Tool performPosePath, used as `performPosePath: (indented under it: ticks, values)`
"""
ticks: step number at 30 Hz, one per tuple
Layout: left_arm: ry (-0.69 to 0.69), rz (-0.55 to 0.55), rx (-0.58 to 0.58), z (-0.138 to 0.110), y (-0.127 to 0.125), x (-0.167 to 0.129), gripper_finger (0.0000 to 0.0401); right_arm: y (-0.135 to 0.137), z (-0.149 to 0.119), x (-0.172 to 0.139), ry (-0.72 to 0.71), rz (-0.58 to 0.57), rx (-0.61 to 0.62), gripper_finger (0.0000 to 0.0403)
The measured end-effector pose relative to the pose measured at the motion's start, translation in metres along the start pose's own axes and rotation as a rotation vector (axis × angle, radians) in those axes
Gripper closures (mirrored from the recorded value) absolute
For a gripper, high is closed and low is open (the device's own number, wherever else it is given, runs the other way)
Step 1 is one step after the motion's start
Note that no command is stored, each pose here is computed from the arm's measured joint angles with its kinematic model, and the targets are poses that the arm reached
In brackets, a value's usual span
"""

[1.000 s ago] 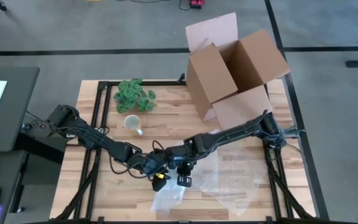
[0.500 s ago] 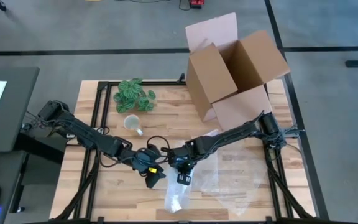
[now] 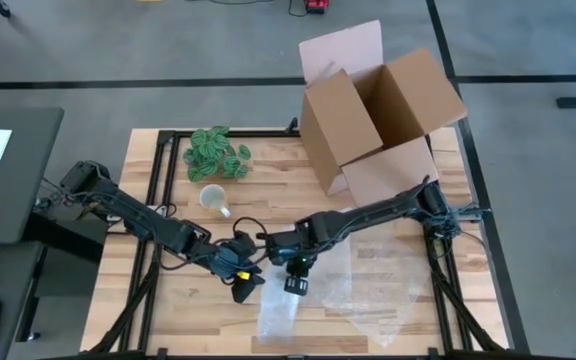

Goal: Wrap mug
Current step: Wrap the blue mug with bubble wrap

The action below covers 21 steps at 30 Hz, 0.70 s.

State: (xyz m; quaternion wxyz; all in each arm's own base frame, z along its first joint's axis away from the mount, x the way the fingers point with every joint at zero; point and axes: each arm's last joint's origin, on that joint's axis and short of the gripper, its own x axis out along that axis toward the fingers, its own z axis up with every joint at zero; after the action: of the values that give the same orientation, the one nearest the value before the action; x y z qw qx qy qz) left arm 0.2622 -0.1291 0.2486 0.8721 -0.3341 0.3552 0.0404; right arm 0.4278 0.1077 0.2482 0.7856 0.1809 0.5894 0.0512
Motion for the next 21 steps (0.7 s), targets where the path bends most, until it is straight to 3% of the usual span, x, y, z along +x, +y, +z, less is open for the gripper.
performPosePath:
  ticks: [8,21]
  values:
    - [0.053,-0.024,-0.007,-0.001,0.0,-0.007,0.0251,0.007,0.017,-0.023,-0.129,0.014,-0.015,0.0403]
    - [0.18,0.084,-0.015,-0.011,0.014,-0.036,0.0251,-0.02,-0.003,0.042,-0.129,0.017,0.013,0.0403]
